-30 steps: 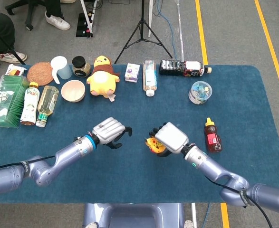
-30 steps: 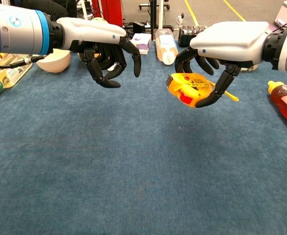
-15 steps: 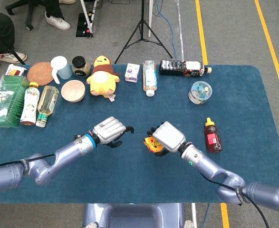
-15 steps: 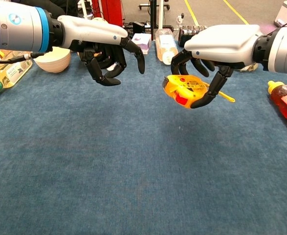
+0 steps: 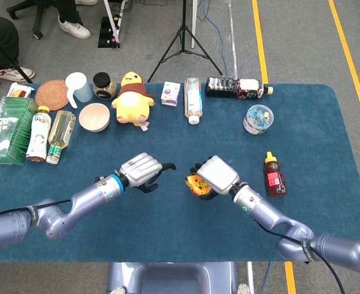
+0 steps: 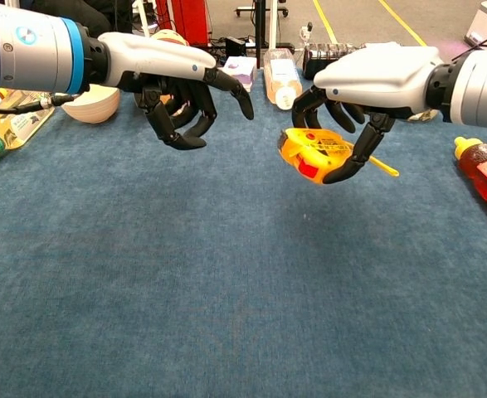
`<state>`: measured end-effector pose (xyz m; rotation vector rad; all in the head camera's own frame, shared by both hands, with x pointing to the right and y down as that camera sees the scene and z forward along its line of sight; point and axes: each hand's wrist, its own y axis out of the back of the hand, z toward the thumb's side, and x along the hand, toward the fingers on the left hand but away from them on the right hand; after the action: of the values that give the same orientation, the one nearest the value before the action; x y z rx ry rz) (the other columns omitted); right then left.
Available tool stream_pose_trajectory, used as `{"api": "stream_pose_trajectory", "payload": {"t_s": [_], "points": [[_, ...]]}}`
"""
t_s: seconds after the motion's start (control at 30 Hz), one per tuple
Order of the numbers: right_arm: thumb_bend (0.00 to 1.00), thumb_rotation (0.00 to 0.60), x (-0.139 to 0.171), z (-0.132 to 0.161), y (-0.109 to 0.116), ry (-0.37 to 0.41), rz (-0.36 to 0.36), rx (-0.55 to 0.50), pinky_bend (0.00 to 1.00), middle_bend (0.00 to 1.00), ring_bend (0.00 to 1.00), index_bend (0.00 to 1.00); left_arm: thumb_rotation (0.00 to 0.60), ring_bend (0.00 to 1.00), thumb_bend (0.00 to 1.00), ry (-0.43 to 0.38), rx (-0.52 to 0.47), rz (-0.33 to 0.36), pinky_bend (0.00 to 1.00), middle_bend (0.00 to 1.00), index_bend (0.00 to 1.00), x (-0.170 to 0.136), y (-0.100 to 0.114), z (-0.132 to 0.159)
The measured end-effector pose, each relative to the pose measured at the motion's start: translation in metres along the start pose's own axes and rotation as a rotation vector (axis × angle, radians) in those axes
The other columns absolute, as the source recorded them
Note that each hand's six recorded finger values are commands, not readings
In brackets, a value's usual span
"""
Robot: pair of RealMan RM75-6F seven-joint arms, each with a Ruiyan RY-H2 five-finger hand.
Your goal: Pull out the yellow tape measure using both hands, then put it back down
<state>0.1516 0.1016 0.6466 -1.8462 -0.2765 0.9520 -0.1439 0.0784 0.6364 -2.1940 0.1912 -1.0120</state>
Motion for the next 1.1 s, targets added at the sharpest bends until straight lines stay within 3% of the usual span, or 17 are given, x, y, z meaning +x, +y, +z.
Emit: {"api": "stream_pose_trajectory", "payload": {"t_s": [0.17, 0.3, 0.43, 0.67, 1.1], "points": [[0.22, 0.417, 0.0, 0.0, -0.001, -0.003, 0.003, -0.003, 0.54, 0.62, 0.59, 0.59, 0.6, 0.07, 0.41, 0.011, 0.046, 0.008, 0.29, 0.16, 0.16, -0.001, 0.002, -0.003], [0.22, 0.415, 0.0, 0.0, -0.002, -0.005, 0.005, -0.005, 0.54, 0.62, 0.59, 0.59, 0.6, 0.0, 0.41, 0.025, 0.049, 0.014, 0.13, 0.01, 0.22, -0.002, 0.001, -0.004], [0.22, 0.416, -0.001, 0.001, -0.002, -0.007, 0.007, -0.018, 0.53, 0.62, 0.59, 0.59, 0.6, 0.0, 0.41, 0.027, 0.004, 0.023, 0.06, 0.0, 0.27, 0.001, 0.0, -0.002], [0.22, 0.413, -0.003, 0.004, 0.0, -0.008, 0.006, -0.035, 0.53, 0.62, 0.58, 0.59, 0.6, 0.0, 0.41, 0.01, -0.073, 0.018, 0.06, 0.0, 0.28, 0.004, -0.002, 0.005], [0.22, 0.414, -0.008, 0.01, 0.004, -0.001, -0.006, -0.053, 0.53, 0.62, 0.58, 0.59, 0.6, 0.0, 0.41, -0.027, -0.101, 0.053, 0.06, 0.0, 0.29, 0.011, -0.006, 0.016]]}}
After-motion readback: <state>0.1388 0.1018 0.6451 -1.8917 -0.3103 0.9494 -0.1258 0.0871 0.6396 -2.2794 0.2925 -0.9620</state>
